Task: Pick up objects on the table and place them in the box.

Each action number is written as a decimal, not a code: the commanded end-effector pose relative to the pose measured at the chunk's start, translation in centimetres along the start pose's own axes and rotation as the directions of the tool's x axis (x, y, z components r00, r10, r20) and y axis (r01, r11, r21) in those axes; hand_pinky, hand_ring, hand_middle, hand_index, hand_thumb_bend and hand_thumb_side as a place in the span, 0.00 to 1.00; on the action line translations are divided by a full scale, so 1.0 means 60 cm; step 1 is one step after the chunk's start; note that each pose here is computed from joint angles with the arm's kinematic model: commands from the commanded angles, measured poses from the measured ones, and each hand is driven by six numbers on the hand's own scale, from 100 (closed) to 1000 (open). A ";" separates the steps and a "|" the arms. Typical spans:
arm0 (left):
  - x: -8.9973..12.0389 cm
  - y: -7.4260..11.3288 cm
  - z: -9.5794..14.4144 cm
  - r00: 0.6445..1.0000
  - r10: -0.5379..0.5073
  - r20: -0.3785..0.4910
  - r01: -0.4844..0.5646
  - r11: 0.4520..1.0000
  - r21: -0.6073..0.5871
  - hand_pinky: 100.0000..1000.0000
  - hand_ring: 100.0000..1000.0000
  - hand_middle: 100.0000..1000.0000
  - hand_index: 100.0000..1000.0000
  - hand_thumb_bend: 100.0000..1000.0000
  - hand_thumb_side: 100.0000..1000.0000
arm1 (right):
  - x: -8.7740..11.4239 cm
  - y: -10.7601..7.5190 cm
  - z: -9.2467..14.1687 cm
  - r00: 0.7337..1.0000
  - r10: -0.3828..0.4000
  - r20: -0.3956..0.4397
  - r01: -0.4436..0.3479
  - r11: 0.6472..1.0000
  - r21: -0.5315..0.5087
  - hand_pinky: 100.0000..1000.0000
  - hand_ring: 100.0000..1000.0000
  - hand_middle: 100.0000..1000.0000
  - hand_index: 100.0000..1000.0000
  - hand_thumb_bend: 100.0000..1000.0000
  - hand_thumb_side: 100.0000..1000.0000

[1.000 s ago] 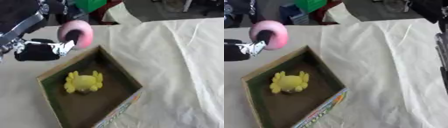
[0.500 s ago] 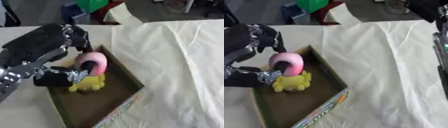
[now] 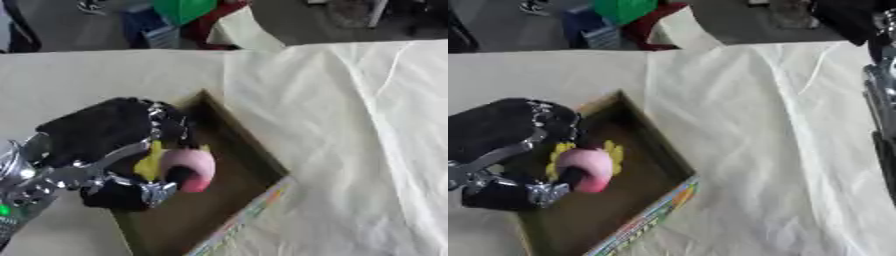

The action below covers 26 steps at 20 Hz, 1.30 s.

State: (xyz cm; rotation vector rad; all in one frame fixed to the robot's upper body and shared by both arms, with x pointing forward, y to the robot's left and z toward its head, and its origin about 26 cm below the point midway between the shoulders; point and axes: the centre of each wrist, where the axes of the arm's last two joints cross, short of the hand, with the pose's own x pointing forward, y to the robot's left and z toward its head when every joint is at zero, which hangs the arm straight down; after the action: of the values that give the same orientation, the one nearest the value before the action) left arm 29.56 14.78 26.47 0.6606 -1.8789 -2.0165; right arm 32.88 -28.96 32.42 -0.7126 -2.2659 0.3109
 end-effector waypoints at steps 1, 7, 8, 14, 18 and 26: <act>0.006 0.004 0.002 1.000 -0.031 0.001 0.031 0.998 -0.059 0.41 0.65 0.59 0.77 0.00 0.13 | 0.011 -0.009 -0.004 1.000 0.012 0.027 -0.012 1.000 -0.006 0.63 0.67 0.47 0.78 0.00 0.31; 0.007 0.003 0.001 0.998 -0.058 -0.008 0.056 0.989 -0.138 0.56 0.80 0.75 0.90 0.21 0.69 | 0.009 -0.009 -0.003 1.000 0.010 0.022 -0.010 1.000 -0.006 0.63 0.67 0.47 0.78 0.00 0.32; 0.006 0.004 0.002 0.997 -0.070 -0.011 0.068 0.988 -0.137 0.59 0.82 0.78 0.91 0.27 0.78 | 0.009 -0.008 -0.003 1.000 0.010 0.021 -0.009 1.000 -0.006 0.63 0.67 0.47 0.78 0.00 0.32; 0.002 0.013 0.004 0.989 -0.145 -0.037 0.142 0.986 -0.084 0.67 0.90 0.86 0.96 0.49 0.94 | 0.008 -0.008 -0.002 1.000 0.009 0.019 -0.009 1.000 -0.004 0.63 0.67 0.47 0.78 0.00 0.32; -0.007 0.029 0.009 0.991 -0.116 -0.061 0.119 0.992 0.047 0.63 0.87 0.83 0.94 0.38 0.99 | 0.009 -0.006 -0.002 1.000 0.006 0.022 -0.006 1.000 -0.003 0.63 0.67 0.48 0.78 0.00 0.32; -0.057 0.051 0.057 0.963 0.245 -0.110 -0.123 0.768 0.629 0.51 0.77 0.72 0.89 0.02 1.00 | 0.013 -0.004 0.001 0.999 0.001 0.037 0.000 1.000 -0.031 0.63 0.67 0.48 0.78 0.00 0.33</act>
State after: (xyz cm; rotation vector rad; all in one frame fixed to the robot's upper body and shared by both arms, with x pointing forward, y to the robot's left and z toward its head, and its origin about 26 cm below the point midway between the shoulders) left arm 30.67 18.42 28.80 0.7414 -2.2923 -1.2876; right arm 32.87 -28.70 31.99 -0.6986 -2.2717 0.2930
